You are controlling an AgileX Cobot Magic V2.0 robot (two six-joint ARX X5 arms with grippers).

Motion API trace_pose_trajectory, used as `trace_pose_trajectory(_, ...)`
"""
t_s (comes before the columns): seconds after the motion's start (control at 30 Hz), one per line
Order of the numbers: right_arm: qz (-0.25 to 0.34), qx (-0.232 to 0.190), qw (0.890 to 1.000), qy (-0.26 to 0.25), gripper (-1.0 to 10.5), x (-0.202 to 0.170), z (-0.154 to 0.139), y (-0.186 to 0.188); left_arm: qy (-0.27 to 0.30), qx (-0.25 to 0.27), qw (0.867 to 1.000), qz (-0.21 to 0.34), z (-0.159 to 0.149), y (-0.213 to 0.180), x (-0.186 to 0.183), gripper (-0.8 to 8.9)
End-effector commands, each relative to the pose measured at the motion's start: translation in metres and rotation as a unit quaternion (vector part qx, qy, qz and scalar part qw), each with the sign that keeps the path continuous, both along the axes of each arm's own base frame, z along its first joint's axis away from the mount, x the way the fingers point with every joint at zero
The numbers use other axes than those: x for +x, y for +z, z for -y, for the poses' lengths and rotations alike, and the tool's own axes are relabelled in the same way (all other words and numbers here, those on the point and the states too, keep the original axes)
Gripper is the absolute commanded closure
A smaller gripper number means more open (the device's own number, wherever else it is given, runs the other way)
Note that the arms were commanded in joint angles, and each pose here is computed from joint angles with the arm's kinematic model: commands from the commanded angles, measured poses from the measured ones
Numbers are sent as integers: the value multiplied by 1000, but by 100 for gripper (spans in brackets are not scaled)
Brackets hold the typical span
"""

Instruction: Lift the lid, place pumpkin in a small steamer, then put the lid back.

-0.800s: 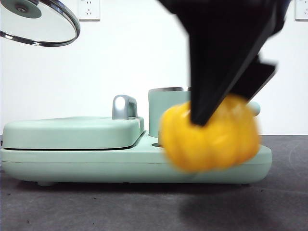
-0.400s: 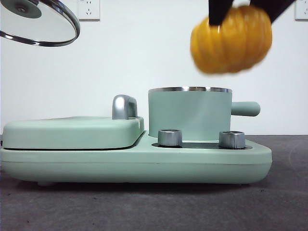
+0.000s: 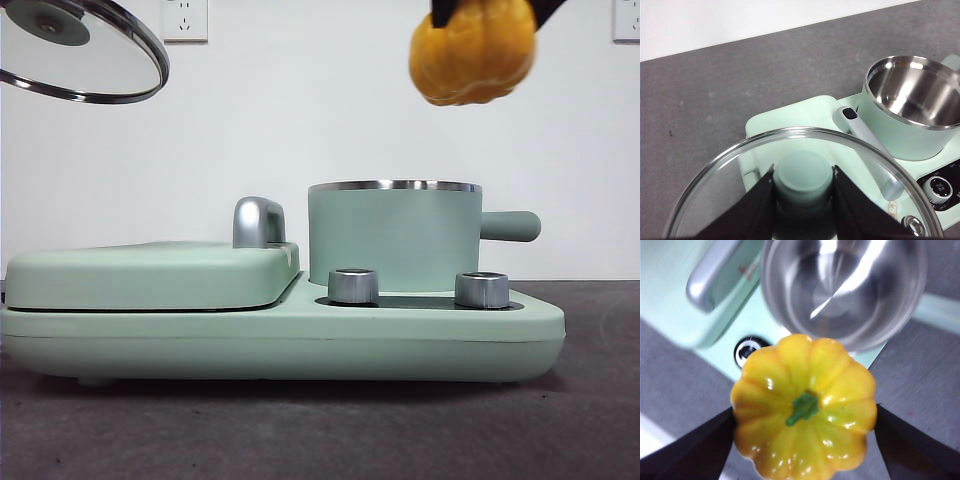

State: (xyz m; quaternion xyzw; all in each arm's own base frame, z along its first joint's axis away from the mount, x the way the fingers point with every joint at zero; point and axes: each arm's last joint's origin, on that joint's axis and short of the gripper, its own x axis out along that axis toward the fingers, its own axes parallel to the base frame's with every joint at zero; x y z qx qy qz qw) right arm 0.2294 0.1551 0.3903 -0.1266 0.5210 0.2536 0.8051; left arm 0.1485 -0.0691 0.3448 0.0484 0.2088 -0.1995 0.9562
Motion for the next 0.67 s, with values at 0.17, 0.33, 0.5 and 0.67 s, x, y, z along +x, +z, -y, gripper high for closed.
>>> trace_pose_trajectory(0.17,-18,-25,1000,5,583,40,-14,-7,0,-8,1000,21,1,8,1,804)
trace_pose_trajectory(0.33,-23,-29,999,6,583,69,-25,-21,0,-8,1000,20,1,8,1,804)
trace_pose_trajectory(0.5,-24,-28,999,8,583,91,-35,-37,1,-8,1000,20,1,8,1,804)
trace_pose_trajectory(0.67,-23,-28,999,13,583,110,-47,-57,1,-8,1000,20,1,8,1,803)
